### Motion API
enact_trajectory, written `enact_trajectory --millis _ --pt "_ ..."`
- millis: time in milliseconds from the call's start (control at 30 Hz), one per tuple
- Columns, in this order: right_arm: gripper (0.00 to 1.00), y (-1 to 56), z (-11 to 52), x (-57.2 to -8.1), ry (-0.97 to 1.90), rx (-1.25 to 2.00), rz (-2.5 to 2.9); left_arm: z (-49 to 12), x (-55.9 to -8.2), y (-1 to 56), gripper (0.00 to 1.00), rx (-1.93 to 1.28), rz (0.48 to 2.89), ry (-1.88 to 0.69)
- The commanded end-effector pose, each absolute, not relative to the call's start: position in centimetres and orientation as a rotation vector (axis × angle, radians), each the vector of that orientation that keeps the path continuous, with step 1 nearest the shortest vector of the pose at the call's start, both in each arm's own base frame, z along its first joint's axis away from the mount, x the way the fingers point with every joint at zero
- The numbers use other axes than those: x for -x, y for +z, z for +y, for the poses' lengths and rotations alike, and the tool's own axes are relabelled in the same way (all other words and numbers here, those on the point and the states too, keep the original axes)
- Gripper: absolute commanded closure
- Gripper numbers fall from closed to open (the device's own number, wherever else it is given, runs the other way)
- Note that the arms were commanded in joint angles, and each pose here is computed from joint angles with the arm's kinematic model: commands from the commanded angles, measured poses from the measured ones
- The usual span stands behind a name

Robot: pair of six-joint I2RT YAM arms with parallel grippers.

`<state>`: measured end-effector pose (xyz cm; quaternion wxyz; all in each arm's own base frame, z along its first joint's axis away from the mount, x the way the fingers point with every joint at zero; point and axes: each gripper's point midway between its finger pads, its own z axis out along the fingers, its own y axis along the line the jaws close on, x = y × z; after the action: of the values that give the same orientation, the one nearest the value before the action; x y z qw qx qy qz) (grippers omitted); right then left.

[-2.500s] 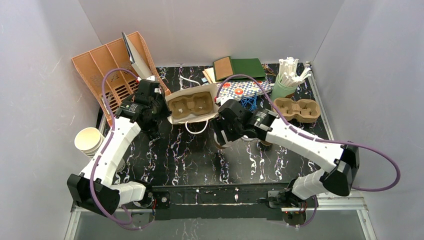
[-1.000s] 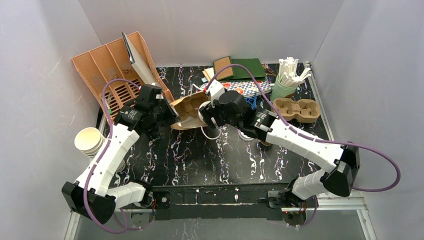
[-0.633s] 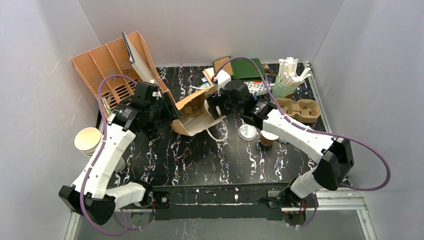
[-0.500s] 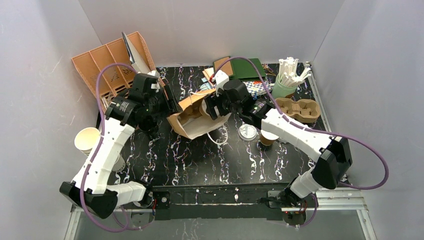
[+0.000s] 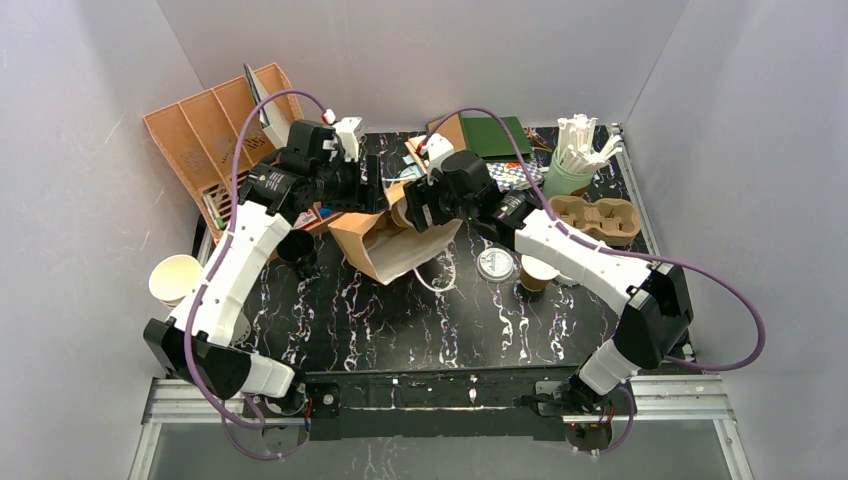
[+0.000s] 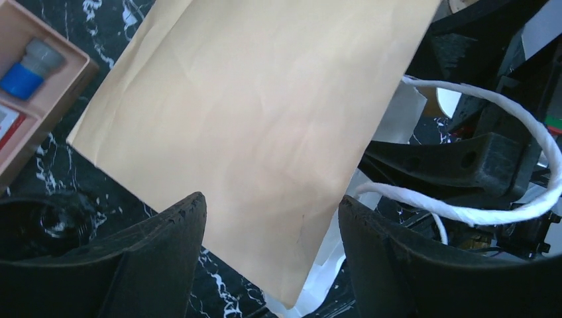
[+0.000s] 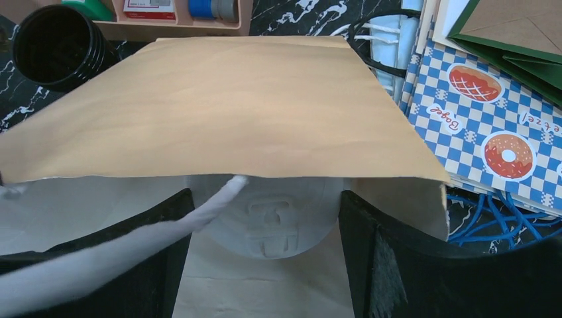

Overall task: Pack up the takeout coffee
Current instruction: Place the coffee cup on the cup tray.

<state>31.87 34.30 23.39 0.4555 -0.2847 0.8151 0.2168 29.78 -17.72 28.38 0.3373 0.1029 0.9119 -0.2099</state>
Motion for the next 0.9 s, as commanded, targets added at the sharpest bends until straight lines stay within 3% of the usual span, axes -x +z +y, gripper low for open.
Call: enact_trajectory --millis 0,233,633,867 --pt "0.38 26.8 35.5 -33.3 0.583 0.641 1.924 -20.0 -30.7 29.3 0.29 -0.454 2.266 -0.631" --pt "0.39 26.8 35.5 -33.5 0.596 0.630 1.931 -23.0 -30.0 28.3 0.29 -0.618 2.248 -0.669" --pt "0.40 26.9 35.8 -34.0 0.619 0.613 1.937 -20.2 -26.8 31.1 0.28 -0.453 2.154 -0.645" --pt "0.40 26.8 35.8 -33.9 0.629 0.607 1.942 -20.2 -30.1 29.8 0.32 -0.474 2.175 -0.514"
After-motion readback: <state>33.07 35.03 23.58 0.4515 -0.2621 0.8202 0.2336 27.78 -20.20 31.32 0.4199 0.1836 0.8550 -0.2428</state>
